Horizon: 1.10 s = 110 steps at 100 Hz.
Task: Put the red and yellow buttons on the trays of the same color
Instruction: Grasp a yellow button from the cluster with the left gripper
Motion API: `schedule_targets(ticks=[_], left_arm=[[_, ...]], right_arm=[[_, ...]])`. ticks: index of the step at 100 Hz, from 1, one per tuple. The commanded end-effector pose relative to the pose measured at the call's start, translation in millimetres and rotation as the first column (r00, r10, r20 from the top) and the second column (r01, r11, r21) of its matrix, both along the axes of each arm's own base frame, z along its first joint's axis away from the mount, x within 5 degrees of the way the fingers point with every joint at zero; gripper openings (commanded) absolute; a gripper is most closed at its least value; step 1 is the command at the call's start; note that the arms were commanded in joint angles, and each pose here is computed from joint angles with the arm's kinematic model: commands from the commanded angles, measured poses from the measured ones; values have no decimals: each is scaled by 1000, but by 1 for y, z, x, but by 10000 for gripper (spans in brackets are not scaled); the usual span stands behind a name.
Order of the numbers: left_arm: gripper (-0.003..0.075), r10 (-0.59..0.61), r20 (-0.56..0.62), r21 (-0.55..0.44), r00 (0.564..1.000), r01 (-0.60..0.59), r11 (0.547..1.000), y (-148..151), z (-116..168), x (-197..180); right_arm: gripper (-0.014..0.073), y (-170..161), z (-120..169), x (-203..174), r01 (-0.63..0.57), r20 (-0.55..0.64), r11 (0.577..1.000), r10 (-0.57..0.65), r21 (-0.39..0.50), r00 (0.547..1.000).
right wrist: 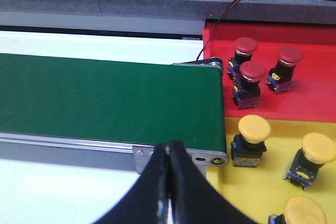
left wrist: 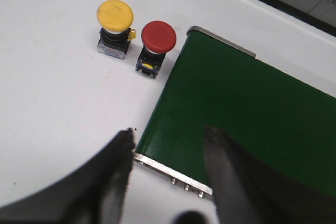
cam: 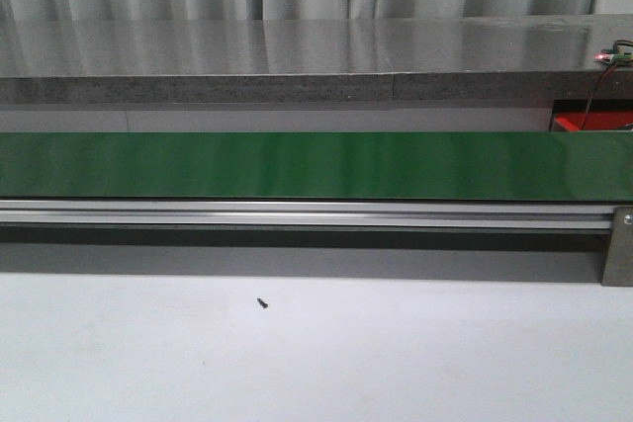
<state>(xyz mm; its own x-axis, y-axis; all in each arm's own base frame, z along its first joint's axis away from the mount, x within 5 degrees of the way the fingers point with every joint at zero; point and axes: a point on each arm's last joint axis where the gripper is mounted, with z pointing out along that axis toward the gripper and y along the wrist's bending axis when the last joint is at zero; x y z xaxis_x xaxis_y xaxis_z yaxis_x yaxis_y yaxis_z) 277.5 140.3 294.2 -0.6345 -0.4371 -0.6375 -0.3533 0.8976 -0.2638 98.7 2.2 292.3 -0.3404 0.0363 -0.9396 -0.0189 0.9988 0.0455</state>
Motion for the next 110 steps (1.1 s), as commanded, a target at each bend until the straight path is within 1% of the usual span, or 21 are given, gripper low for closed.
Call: schedule_targets(ticks=[1,5,7,19,26,38,61,73,90,110], left_arm=[[653,30,80,10,996,-31,999,9,19,14],[713,37,74,-2,997,-37,999,13,16,20],[717,49,73,-15,996,-48,999,15,15,23],[636,100,75,-68,992,-95,993,27,12,43],[610,128,79,-92,989,-120,988,35,11,55],[610,178,76,-137,981,-166,976,48,7,75],[610,259,-16,-204,966,-256,945,71,-12,106],[610,281,-24,-228,959,-279,933,79,-16,119],[610,312,-31,-260,950,-309,915,87,-26,132],[610,327,-80,-288,942,-336,897,92,-49,140]], right_arm=[[-123,-1,15,2,18,116,1000,-19,8,993],[-123,-1,15,3,18,120,1000,-20,12,993],[-123,-1,15,3,18,120,1000,-20,15,993],[-123,-1,15,2,17,118,1000,-20,20,993],[-123,-1,15,2,17,117,1000,-19,20,993],[-123,-1,15,2,16,115,1000,-19,20,993],[-123,-1,15,2,16,115,1000,-19,20,993],[-123,-1,15,2,16,115,1000,-19,20,993],[-123,-1,15,2,16,115,1000,-19,21,993],[-123,-1,15,2,16,115,1000,-19,21,993]])
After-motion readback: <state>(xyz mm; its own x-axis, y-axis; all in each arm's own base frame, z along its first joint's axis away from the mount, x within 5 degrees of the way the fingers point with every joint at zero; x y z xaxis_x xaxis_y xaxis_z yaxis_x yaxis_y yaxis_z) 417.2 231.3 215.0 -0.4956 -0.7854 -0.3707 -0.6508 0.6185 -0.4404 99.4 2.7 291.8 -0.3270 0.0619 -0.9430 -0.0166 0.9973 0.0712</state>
